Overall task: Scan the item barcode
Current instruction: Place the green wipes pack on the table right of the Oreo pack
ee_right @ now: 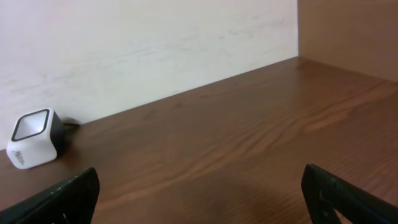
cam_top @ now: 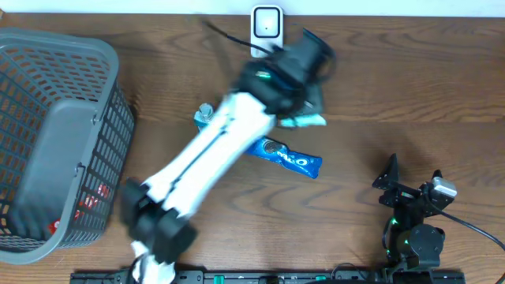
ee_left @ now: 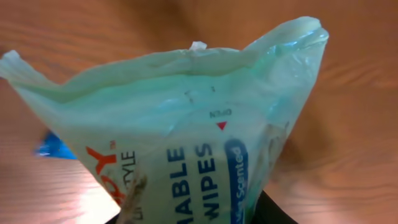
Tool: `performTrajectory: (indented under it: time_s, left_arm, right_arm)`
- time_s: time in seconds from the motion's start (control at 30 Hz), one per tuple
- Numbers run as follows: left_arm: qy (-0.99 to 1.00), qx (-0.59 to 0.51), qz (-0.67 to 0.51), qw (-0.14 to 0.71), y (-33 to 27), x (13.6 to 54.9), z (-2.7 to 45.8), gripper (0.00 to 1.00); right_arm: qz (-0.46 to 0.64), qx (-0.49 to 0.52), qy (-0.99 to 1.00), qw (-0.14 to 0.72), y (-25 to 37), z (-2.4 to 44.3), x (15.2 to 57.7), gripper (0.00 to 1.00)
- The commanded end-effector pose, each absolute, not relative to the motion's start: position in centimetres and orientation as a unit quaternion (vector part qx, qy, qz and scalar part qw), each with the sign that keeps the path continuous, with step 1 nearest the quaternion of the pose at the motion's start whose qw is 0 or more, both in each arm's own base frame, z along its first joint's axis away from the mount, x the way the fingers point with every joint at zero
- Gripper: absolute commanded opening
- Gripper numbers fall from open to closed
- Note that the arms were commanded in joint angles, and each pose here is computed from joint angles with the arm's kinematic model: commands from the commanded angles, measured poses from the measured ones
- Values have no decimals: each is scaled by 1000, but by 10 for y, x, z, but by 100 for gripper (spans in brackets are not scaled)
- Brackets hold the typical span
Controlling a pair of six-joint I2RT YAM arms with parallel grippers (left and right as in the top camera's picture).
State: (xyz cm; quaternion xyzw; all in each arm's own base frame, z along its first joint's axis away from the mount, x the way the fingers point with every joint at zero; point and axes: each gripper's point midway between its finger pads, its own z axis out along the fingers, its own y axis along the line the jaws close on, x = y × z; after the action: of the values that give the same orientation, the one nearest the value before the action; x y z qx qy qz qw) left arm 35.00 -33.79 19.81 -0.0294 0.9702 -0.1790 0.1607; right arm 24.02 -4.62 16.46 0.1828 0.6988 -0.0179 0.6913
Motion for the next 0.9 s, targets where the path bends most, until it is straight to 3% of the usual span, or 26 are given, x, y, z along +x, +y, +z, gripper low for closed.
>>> performTrajectory:
  time_s: [0.0,0.2,0.37,0.43,0.5,0.6,0.73,0.87]
  left_arm:
    - [977,-5,-182,114,-369,336,159,34]
    - [977,35,-205,40,-418,310,97,34]
    - [982,39,-185,16,-423,303,65,34]
    - [982,41,-186,17,-423,303,65,42]
    - [981,42,-190,21,-424,304,70,64]
    - [977,65,-201,31,-425,305,84,96]
    - [968,93,-222,75,-413,325,140,100]
    - [959,71,-218,167,-358,362,235,100]
  right_arm:
    - [-18,174,701,691,-43,164,240,99]
    - [-18,174,701,691,-43,164,240,99]
    - [-18,174,701,691,-43,164,240,99]
    - [-18,174,701,691,-43,164,240,99]
    - [-18,174,701,691,-43,164,240,99]
    - [-18,174,701,691,-43,164,240,99]
    - [-18,174,701,691,-43,164,240,99]
    - [-18,174,701,691,-43,164,240,99]
